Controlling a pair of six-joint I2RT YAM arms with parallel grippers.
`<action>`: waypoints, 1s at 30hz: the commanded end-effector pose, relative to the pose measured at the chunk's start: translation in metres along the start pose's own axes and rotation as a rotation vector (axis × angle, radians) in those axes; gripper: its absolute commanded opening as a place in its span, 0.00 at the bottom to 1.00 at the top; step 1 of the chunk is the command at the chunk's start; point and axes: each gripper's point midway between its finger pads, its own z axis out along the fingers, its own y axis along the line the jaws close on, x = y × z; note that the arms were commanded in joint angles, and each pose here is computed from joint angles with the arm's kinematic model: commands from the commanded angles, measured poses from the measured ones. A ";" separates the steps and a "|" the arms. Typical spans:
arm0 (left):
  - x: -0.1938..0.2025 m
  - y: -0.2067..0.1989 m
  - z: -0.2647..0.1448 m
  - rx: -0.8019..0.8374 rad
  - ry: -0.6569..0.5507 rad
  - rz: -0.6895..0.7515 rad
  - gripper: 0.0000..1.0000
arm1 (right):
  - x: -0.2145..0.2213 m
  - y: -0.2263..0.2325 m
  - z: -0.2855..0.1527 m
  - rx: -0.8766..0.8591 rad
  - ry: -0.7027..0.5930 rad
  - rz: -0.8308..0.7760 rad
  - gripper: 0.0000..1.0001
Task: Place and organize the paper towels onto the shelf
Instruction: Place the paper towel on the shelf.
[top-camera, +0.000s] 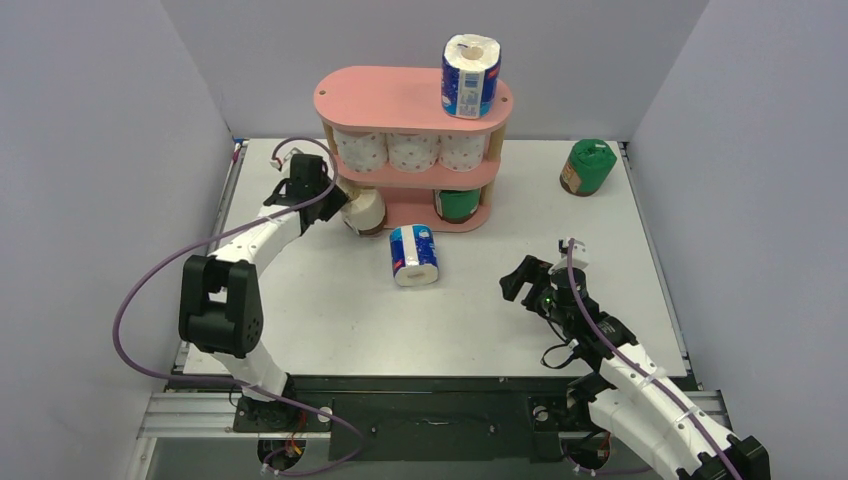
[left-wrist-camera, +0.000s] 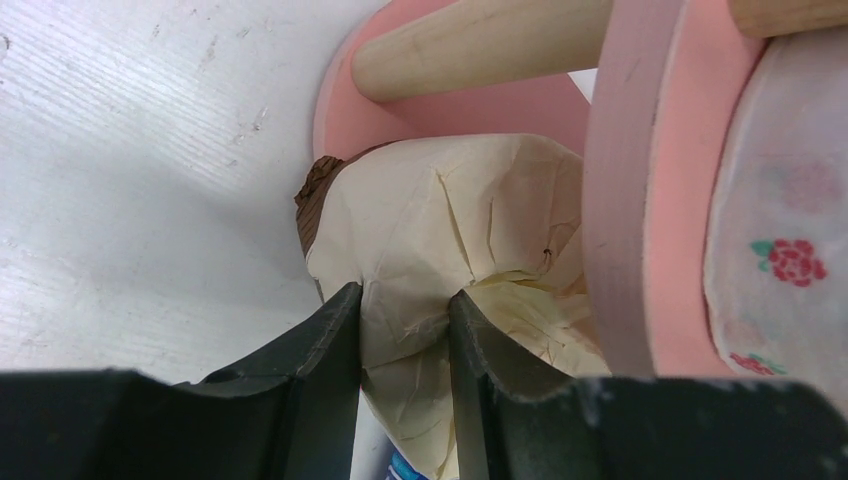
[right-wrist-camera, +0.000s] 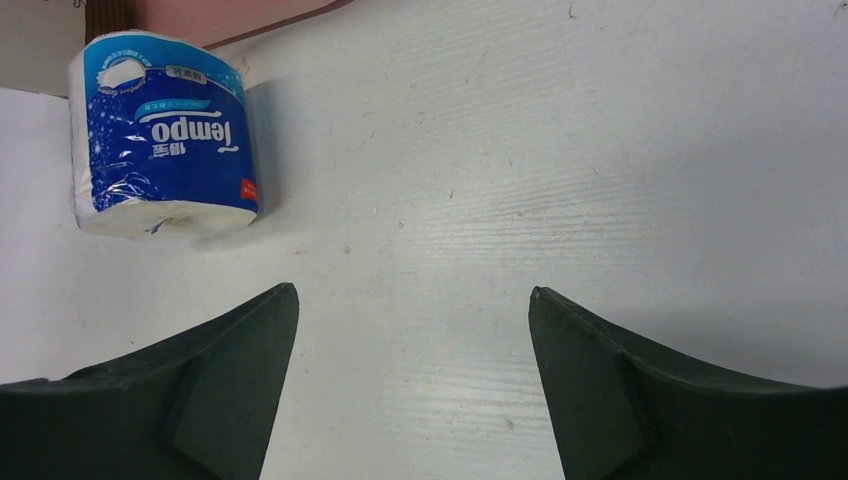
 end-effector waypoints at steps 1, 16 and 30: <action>-0.018 -0.056 -0.003 0.155 -0.056 -0.019 0.18 | -0.023 0.010 -0.006 -0.015 -0.067 -0.010 0.81; -0.006 -0.086 -0.002 0.207 -0.049 -0.003 0.18 | -0.024 0.007 -0.008 -0.004 -0.073 -0.012 0.81; 0.015 -0.097 0.007 0.234 -0.003 0.007 0.25 | -0.022 0.003 -0.011 0.007 -0.079 -0.010 0.81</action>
